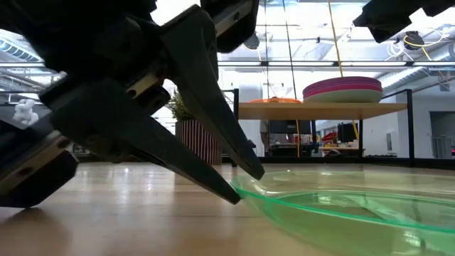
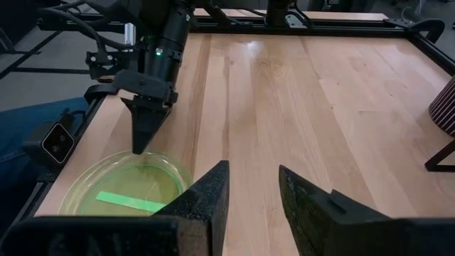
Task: Place and stack plates onto a shelf
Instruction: Stack the light green plate on top of the light orange plate on the shelf
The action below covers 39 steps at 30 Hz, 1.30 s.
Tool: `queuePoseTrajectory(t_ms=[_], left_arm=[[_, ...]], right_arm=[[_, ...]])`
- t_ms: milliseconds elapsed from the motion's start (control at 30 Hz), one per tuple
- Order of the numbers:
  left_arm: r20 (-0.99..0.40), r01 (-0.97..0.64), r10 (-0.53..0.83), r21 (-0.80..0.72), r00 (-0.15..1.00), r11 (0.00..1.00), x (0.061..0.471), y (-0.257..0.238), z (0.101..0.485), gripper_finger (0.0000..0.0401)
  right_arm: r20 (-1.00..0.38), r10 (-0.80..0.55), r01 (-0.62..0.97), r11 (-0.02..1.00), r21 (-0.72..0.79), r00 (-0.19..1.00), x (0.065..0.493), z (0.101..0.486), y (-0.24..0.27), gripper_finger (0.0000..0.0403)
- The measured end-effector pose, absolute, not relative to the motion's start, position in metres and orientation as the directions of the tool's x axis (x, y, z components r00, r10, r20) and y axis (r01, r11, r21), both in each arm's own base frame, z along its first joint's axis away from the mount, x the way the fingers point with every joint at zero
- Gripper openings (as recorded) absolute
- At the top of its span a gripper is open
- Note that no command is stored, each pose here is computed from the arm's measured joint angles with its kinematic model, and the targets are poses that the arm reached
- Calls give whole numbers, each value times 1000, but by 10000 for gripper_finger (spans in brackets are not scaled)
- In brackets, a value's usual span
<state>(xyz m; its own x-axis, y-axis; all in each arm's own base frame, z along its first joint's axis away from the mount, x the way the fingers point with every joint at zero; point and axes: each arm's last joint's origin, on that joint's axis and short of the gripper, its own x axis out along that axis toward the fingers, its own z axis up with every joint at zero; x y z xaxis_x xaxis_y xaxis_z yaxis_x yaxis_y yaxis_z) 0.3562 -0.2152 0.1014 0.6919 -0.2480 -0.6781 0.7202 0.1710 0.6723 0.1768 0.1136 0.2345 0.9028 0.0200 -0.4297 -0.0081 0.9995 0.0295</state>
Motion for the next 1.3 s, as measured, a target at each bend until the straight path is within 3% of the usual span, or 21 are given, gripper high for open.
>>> queuePoseTrajectory(t_ms=[167,400,800,1300], left_arm=[[-683,724,-244,668,688,171,358,-211,101,60],[-688,731,-254,661,680,169,359,-209,100,6],[-676,708,-209,671,707,222,353,-212,113,4],[-644,647,-107,717,757,260,344,-203,158,3]], right_arm=[[-429,20,-8,1000,30,903,177,235,114,105],[-429,21,-8,999,31,903,177,235,114,105],[-430,26,-7,999,47,902,177,235,114,105],[-415,28,-16,999,32,909,170,235,123,105]])
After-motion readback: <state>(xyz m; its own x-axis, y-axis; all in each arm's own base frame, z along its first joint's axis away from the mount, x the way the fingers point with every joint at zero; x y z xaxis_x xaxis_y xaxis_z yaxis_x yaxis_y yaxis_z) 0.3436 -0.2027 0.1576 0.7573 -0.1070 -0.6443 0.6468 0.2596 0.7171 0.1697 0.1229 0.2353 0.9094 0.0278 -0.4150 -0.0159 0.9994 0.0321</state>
